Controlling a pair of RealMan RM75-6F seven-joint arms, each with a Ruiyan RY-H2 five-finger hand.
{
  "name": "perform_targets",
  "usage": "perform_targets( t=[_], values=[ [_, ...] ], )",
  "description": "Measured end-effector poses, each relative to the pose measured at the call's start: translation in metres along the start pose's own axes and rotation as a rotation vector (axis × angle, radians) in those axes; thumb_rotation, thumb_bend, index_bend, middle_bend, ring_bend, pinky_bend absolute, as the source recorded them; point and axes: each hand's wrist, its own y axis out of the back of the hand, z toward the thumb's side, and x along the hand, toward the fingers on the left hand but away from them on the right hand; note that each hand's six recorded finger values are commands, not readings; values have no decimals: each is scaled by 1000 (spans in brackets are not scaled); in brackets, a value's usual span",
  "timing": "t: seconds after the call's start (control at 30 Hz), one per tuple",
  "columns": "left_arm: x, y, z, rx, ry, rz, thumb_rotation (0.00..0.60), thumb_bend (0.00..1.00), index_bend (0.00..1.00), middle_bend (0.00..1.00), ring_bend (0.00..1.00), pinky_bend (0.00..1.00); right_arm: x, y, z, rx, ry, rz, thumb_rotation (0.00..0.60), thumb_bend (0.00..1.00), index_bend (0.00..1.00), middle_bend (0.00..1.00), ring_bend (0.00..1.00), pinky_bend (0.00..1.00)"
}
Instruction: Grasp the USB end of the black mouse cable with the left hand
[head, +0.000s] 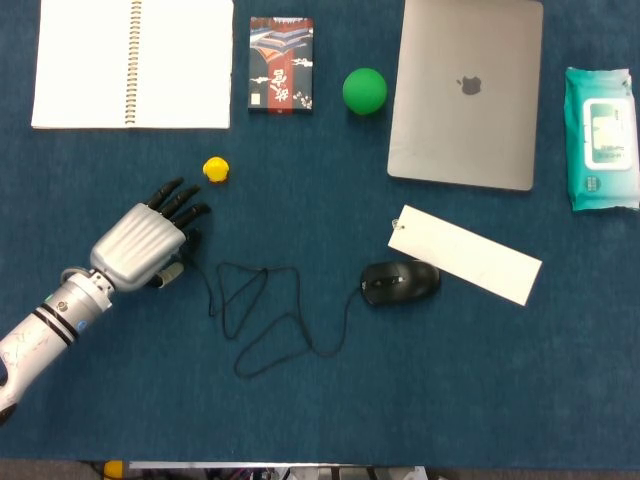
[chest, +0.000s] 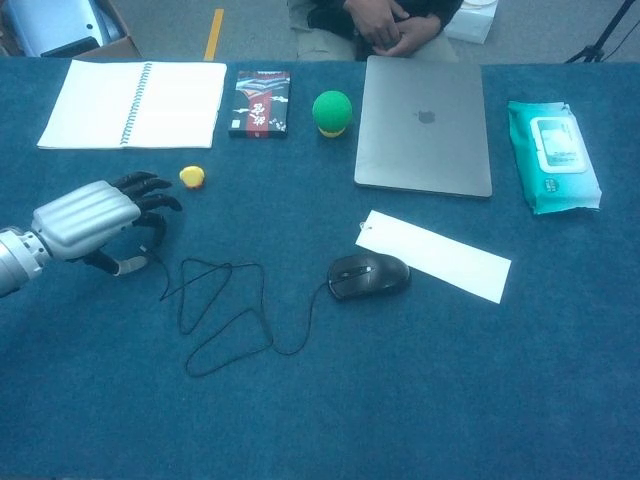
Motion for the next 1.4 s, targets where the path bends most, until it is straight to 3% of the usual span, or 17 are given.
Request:
perform_targets(
  t=[0.6, 0.93, 1.2, 1.4],
  values=[
    [3, -7, 4, -34, 6, -12, 600, 308, 518, 190, 24, 0, 3, 2, -6, -5, -15, -5, 600, 373, 403, 363, 263, 359],
    [5, -7, 9, -66, 8, -15, 600, 308, 589, 213, 27, 0, 4, 3, -10, -13, -24, -11, 600, 372, 403, 363, 263, 359],
    [3, 21, 5, -98, 25, 36, 600, 308, 593, 240, 34, 0, 2, 0, -9, -25, -11, -5, 600, 373, 403, 363, 263, 359],
    [-2, 60, 12, -166, 43, 93, 600, 308, 592, 240, 34, 0, -1, -6, -8, -38, -1, 7, 600, 373, 403, 363, 263, 359]
  ],
)
